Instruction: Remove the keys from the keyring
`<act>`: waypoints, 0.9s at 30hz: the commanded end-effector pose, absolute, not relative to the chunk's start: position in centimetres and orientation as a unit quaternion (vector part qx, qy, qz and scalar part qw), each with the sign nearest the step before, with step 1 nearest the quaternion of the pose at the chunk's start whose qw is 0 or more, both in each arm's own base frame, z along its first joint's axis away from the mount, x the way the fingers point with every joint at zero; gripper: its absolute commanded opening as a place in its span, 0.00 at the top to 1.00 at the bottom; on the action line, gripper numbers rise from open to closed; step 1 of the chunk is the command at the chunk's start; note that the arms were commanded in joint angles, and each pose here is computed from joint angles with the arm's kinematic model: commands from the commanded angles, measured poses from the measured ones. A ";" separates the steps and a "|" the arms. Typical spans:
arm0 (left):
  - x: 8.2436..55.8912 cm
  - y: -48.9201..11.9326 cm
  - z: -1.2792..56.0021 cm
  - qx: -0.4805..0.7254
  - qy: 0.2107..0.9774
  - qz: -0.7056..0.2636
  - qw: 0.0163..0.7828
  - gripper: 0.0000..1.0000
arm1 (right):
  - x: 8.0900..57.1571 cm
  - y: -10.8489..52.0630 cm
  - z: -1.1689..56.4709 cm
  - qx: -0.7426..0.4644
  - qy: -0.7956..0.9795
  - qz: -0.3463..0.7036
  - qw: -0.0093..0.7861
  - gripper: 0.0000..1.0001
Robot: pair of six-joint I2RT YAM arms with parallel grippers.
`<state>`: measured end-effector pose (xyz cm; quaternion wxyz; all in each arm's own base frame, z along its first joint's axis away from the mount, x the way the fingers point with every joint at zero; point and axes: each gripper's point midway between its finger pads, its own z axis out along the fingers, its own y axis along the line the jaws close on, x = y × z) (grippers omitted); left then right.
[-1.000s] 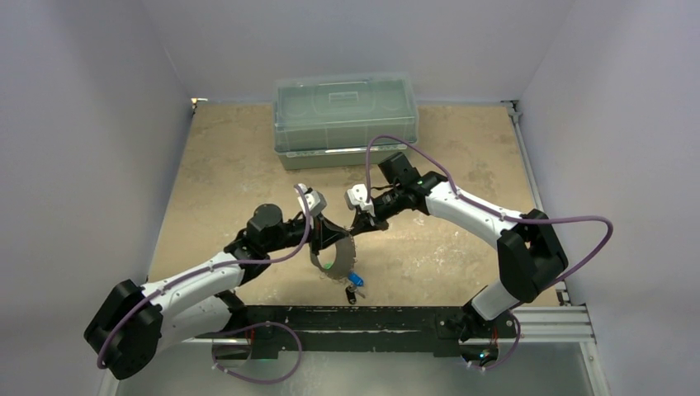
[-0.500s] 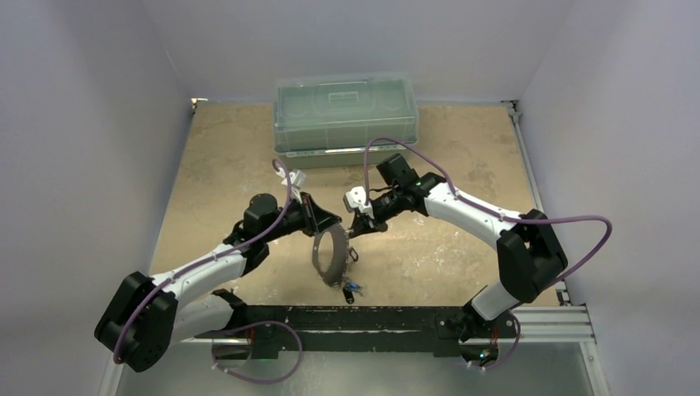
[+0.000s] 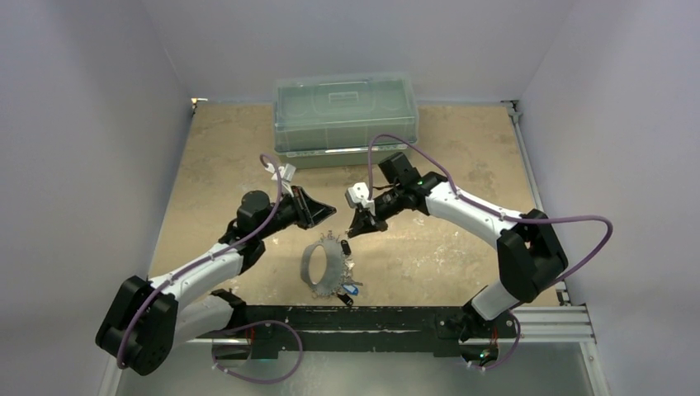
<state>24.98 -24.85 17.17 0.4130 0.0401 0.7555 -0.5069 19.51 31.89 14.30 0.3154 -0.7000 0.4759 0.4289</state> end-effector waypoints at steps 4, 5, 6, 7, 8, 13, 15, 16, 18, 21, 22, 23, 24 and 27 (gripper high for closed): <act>25.3 -23.7 17.7 0.150 0.751 -0.464 0.445 0.61 | 21.7 30.4 16.4 -0.645 0.506 0.457 0.345 1.00; 25.4 -23.5 17.4 0.159 0.758 -0.454 0.440 0.55 | 21.9 30.1 16.4 -0.638 0.511 0.460 0.347 1.00; 25.4 -23.3 17.2 0.175 0.762 -0.446 0.435 0.47 | 22.3 29.6 16.3 -0.628 0.521 0.461 0.349 1.00; 25.4 -23.2 17.2 0.199 0.761 -0.439 0.435 0.39 | 22.5 29.3 16.3 -0.620 0.529 0.462 0.349 1.00; 25.5 -23.0 17.2 0.219 0.766 -0.423 0.432 0.33 | 23.0 28.8 16.2 -0.611 0.543 0.457 0.351 1.00; 25.2 -21.5 16.7 0.291 0.792 -0.354 0.403 0.14 | 24.7 26.1 15.4 -0.583 0.603 0.423 0.342 1.00; 25.2 -20.5 16.2 0.321 0.798 -0.317 0.398 0.08 | 25.4 24.7 14.8 -0.581 0.631 0.393 0.332 1.00; 25.2 -20.0 15.9 0.332 0.802 -0.302 0.394 0.08 | 25.9 23.9 14.3 -0.577 0.648 0.375 0.326 1.00; 25.0 -19.2 15.7 0.356 0.805 -0.275 0.388 0.04 | 26.5 22.2 13.1 -0.570 0.681 0.340 0.309 1.00; 24.5 -18.1 15.7 0.395 0.799 -0.244 0.383 0.02 | 26.9 19.5 10.8 -0.566 0.726 0.280 0.273 1.00; 24.7 -17.8 15.8 0.398 0.801 -0.233 0.382 0.01 | 26.7 18.7 10.2 -0.566 0.735 0.264 0.264 1.00; 24.6 -17.4 15.5 0.399 0.806 -0.223 0.375 0.01 | 26.7 17.9 9.5 -0.566 0.743 0.247 0.258 1.00; 24.5 -17.0 15.1 0.406 0.810 -0.213 0.365 0.01 | 26.7 17.2 9.0 -0.565 0.751 0.228 0.254 1.00; 23.8 -15.4 13.5 0.433 0.819 -0.177 0.331 0.01 | 26.4 15.4 7.3 -0.565 0.768 0.188 0.235 1.00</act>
